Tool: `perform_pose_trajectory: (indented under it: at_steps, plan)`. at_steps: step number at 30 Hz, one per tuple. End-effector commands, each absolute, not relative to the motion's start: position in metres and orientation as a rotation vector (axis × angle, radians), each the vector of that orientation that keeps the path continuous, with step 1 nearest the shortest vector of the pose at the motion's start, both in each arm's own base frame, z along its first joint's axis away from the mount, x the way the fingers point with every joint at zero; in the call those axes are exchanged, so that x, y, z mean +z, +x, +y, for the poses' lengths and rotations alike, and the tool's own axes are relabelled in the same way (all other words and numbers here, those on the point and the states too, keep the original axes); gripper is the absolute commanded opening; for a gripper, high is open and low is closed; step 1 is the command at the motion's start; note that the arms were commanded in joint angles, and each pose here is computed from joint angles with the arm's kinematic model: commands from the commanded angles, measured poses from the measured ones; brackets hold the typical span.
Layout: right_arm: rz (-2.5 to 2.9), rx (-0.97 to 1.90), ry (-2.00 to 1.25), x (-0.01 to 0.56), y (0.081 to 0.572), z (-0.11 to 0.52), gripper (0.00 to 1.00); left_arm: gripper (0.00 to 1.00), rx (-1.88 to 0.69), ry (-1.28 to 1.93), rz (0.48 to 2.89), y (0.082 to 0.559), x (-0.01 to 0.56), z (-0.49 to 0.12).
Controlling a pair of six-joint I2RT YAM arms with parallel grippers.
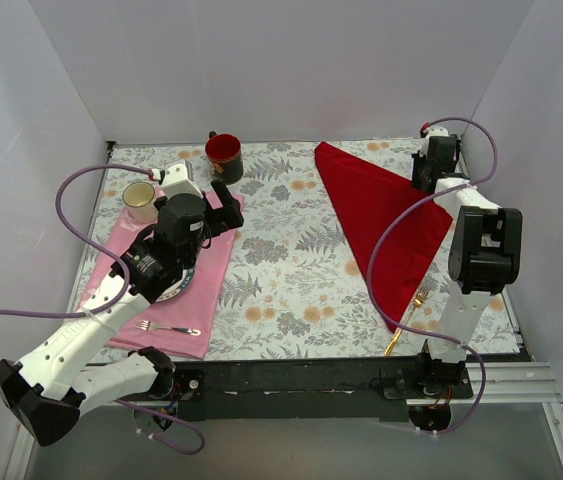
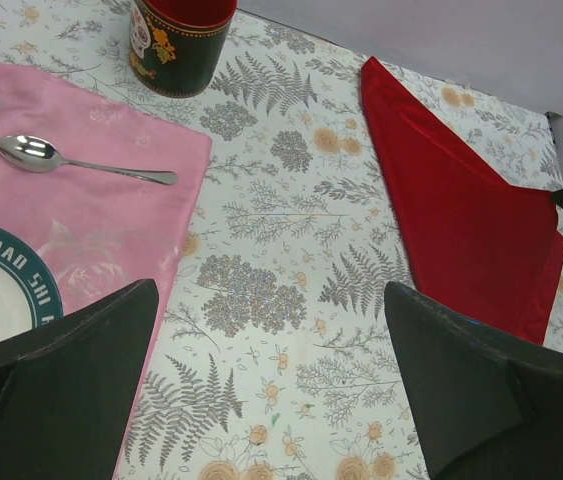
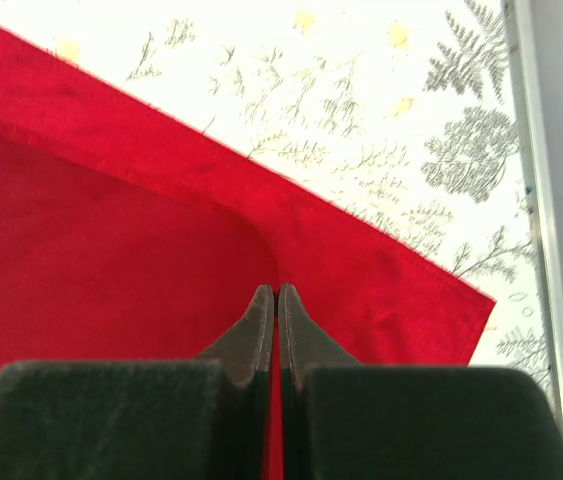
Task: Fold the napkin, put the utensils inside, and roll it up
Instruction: Fold the napkin
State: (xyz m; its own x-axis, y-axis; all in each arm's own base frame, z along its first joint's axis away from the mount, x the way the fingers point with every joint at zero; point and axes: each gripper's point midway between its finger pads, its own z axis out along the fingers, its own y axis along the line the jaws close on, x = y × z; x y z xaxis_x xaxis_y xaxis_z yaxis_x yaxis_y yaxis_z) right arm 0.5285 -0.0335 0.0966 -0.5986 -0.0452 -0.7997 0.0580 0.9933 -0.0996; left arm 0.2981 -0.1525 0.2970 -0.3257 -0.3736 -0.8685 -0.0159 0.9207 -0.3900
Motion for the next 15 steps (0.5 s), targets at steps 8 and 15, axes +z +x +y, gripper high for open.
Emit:
perform_pose_trajectory:
  at_steps: [8, 15]
  plan:
    - [2.127, -0.141, 0.031, 0.125, 0.558, -0.046, 0.01, 0.97, -0.335, -0.291, 1.873, 0.3, 0.292, -0.149]
    - [2.155, -0.165, 0.095, 0.128, 0.539, -0.066, 0.01, 0.97, -0.336, -0.287, 1.867, 0.299, 0.293, -0.149]
